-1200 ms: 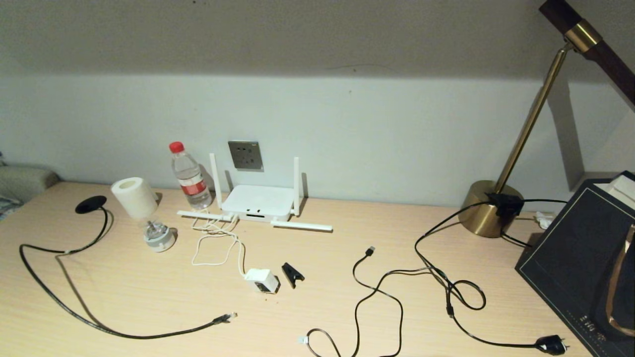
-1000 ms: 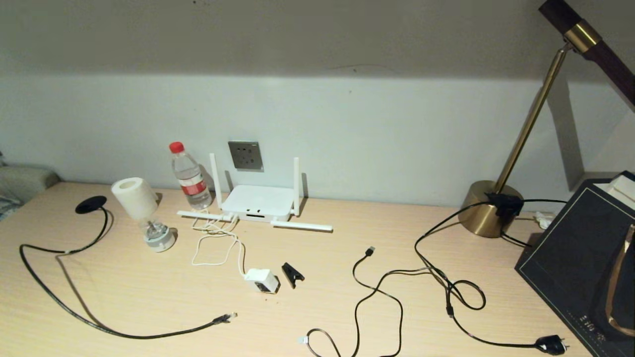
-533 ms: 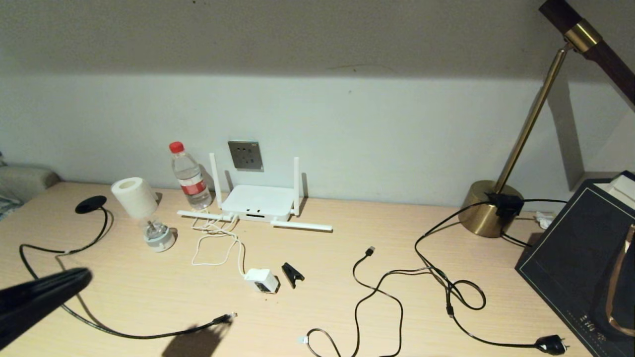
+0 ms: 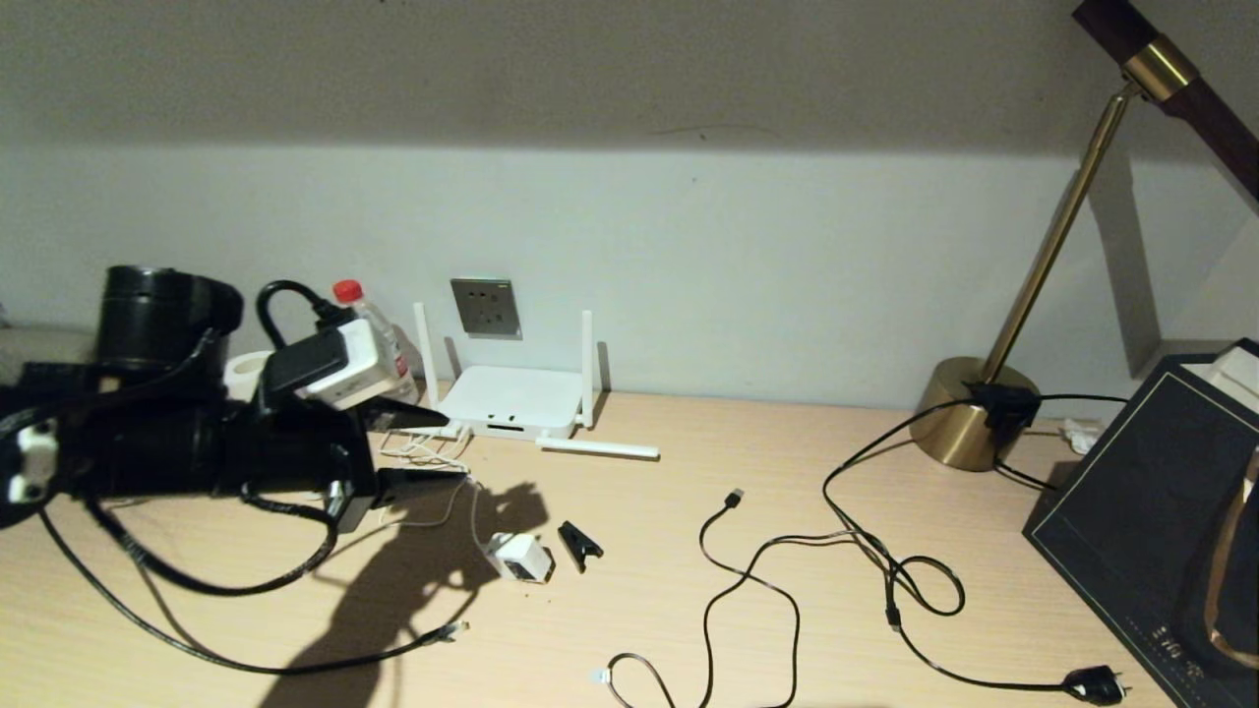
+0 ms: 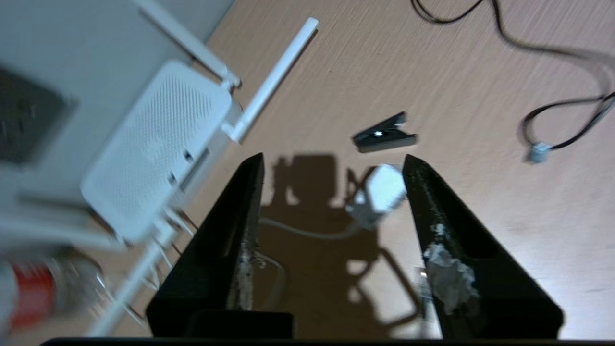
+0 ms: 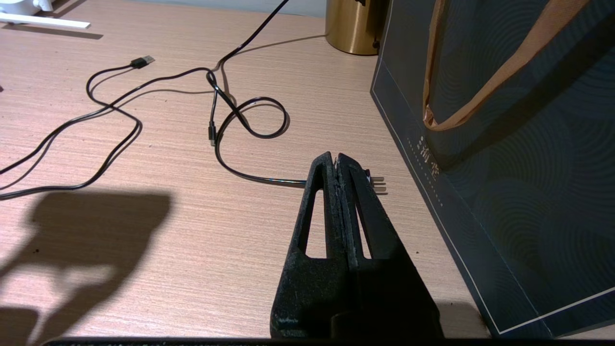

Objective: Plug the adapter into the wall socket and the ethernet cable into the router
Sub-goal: Pick up plug

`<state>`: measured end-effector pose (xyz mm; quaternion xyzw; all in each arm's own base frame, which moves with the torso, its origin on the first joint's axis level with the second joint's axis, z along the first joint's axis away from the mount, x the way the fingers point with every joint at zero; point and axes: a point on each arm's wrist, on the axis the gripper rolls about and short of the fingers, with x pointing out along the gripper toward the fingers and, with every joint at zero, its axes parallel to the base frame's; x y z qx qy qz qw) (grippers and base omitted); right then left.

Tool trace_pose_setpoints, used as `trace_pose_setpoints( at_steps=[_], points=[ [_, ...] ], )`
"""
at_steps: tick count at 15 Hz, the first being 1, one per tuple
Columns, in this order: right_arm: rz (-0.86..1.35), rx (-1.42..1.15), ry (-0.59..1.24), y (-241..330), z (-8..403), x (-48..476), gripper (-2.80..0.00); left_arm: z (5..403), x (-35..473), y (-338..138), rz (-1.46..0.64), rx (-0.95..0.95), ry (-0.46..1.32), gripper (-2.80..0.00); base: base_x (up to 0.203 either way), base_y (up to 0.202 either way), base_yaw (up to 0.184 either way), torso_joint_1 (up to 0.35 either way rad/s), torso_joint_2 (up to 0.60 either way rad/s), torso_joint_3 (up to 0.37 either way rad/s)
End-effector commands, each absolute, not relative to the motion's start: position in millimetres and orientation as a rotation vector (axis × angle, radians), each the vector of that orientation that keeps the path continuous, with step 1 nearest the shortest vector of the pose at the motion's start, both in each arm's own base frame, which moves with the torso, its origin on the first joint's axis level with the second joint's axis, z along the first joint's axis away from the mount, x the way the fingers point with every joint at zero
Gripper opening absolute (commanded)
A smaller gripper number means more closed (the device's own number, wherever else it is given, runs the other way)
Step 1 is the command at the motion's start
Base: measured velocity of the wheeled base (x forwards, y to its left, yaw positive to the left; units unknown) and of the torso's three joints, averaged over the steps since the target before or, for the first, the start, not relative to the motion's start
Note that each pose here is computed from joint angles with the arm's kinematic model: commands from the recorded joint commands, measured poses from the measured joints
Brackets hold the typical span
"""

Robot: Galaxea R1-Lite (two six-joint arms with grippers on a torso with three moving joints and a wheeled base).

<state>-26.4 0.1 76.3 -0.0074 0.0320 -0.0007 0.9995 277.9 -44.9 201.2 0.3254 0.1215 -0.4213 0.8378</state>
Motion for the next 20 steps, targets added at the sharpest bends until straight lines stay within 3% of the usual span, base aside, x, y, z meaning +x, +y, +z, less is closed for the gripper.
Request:
trace_pose_setpoints(
  at_steps=[1, 4, 6, 13, 20],
  points=[
    [-0.001, -0.015, 0.066, 0.1, 76.4, -26.3, -2.8, 182.3, 324.1, -58.6, -1.057, 0.876, 0.248, 0.0, 0.0, 0.0, 0.0, 0.0, 0.0, 0.0],
    [-0.001, -0.015, 0.066, 0.1, 76.4, -26.3, -2.8, 189.2, 340.9, -65.2, -1.269, 1.07, 0.248, 0.0, 0.0, 0.0, 0.0, 0.0, 0.0, 0.0],
    [-0.001, -0.015, 0.064, 0.1, 76.3, -26.4, -2.8, 171.2, 344.6, -68.3, -1.417, 1.181, 0.318, 0.0, 0.0, 0.0, 0.0, 0.0, 0.0, 0.0],
    [-0.001, -0.015, 0.065, 0.1, 76.3, -26.3, -2.8, 139.1, 333.7, -110.6, -1.539, 1.091, 0.47, 0.0, 0.0, 0.0, 0.0, 0.0, 0.0, 0.0],
    [-0.001, -0.015, 0.066, 0.1, 76.3, -26.3, -2.8, 125.0, 342.9, -113.2, -1.506, 1.113, 0.53, 0.0, 0.0, 0.0, 0.0, 0.0, 0.0, 0.0]
  ],
)
